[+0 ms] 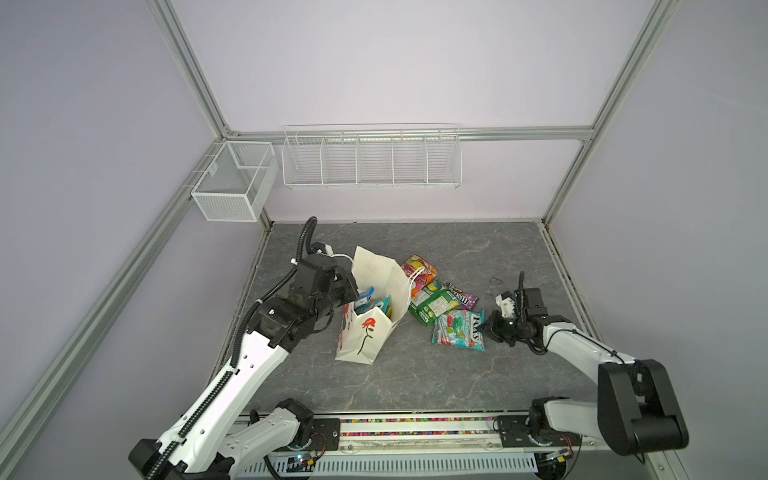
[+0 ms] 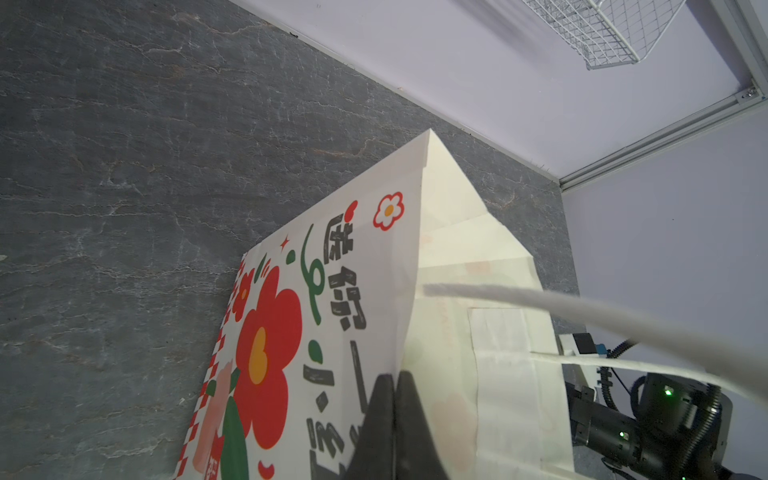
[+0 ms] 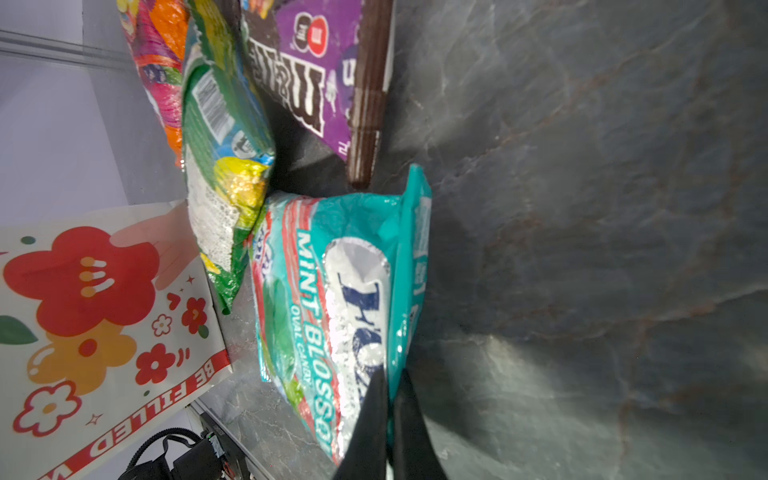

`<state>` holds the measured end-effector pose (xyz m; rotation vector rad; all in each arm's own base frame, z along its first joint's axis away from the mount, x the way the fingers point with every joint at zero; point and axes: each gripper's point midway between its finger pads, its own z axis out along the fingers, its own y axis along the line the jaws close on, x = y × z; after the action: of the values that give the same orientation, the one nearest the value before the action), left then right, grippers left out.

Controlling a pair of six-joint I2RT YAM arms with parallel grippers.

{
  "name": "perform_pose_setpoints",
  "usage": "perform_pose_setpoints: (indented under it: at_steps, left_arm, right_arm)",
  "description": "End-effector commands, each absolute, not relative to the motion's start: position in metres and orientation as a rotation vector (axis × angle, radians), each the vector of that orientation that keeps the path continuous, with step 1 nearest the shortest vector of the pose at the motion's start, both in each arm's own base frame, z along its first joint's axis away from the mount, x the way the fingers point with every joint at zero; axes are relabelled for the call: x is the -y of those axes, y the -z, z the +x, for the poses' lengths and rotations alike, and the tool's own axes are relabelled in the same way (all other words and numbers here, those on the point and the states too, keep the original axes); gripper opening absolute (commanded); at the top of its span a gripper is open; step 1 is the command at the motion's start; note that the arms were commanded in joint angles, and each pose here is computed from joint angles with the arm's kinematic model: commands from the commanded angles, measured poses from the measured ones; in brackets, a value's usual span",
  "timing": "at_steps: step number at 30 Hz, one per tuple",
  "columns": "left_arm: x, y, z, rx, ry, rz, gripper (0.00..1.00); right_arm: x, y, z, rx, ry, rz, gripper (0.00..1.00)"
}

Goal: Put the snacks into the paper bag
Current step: 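Lift the teal Mint Blossom bag with the right gripper up toward the paper bag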

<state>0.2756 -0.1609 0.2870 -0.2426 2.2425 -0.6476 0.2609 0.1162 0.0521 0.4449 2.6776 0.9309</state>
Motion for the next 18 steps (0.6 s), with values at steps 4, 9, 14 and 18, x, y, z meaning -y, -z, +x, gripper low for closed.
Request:
perform_pose_setpoints:
  at_steps: [4, 9, 14, 18]
  left_arm:
    - [0.162, -0.289, 0.276, -2.226, 0.66, -0.249, 0.0]
    - [0.162, -0.289, 0.275, -2.225, 0.667, -0.249, 0.0]
    - [0.162, -0.29, 0.275, -2.222, 0.672, -0.252, 0.0]
    - [0.163, -0.289, 0.275, -2.224, 0.675, -0.25, 0.0]
  right_arm:
    - [-0.121, -0.084, 0.264, -2.597, -0.985, 0.366, 0.07]
    - [-0.125, -0.102, 0.263, -2.542, -1.029, 0.331, 0.07]
    - [-0.129, -0.121, 0.261, -2.488, -1.065, 0.294, 0.07]
    - [-0.131, -0.136, 0.261, -2.447, -1.085, 0.268, 0.06]
